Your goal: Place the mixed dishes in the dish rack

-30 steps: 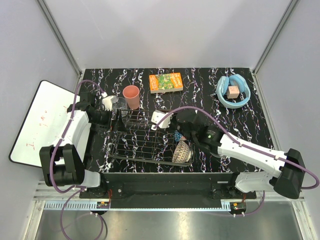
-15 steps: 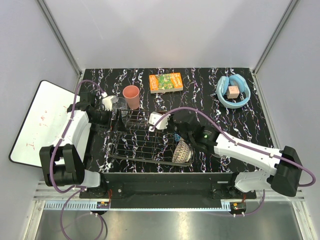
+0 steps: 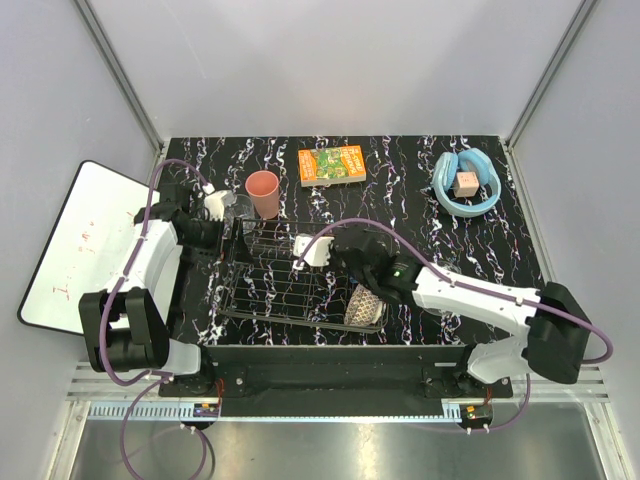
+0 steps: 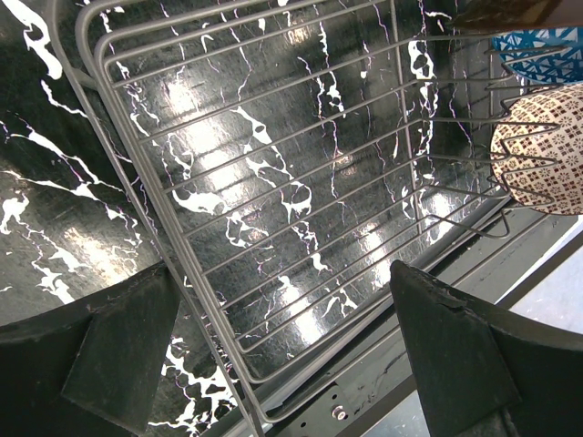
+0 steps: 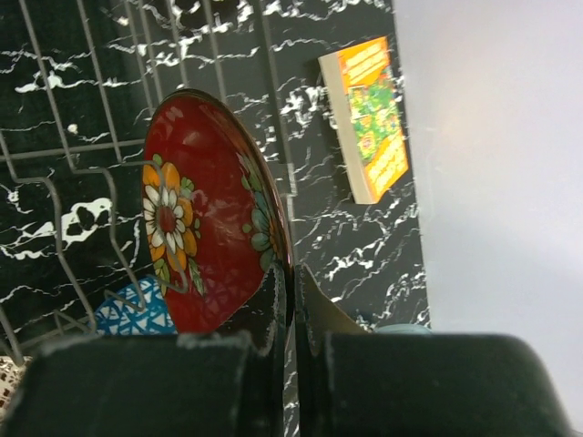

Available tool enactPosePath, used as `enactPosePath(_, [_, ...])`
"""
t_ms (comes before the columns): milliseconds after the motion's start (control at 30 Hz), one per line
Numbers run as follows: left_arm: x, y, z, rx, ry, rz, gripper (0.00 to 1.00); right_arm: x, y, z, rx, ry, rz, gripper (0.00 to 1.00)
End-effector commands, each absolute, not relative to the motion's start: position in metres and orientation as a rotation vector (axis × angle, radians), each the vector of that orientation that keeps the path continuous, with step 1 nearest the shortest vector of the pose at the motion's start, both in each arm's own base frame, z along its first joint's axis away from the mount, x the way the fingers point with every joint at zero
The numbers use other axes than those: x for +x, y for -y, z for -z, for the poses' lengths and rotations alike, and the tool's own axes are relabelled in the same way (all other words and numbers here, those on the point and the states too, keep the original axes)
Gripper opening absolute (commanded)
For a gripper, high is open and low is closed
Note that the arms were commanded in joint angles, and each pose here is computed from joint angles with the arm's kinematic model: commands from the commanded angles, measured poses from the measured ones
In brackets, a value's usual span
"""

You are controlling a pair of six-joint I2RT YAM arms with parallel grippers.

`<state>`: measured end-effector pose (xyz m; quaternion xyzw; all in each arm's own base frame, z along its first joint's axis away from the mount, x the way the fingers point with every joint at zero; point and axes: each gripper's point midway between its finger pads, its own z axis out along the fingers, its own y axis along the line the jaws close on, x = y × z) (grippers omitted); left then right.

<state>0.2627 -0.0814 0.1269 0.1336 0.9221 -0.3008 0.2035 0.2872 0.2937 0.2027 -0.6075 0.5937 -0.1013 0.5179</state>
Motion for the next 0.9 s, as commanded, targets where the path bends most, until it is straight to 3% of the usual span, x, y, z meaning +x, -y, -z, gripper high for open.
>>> enactPosePath(0, [0.271, 0.082, -0.139, 0.404, -2.527, 0.825, 0.99, 0.291, -0.313, -0.211, -1.375, -1.402, 0.178, 0.00])
enactPosePath(333, [0.271, 0.083, -0.141, 0.406, -2.517, 0.830, 0.99, 0.300, -0.311, -0.198, -1.299, -1.467, 0.208, 0.01])
enactPosePath(500, [0.271, 0.083, -0.141, 0.409, -2.519, 0.830, 0.99, 0.303, -0.301, -0.200, -1.218, -1.516, 0.233, 0.21])
enactPosePath(633, [0.271, 0.082, -0.142, 0.411, -2.517, 0.827, 0.99, 0.301, -0.292, -0.198, -1.155, -1.560, 0.231, 0.30])
enactPosePath(867, [0.271, 0.082, -0.141, 0.409, -2.520, 0.824, 0.99, 0.299, -0.273, -0.210, -0.961, -1.629, 0.194, 0.38])
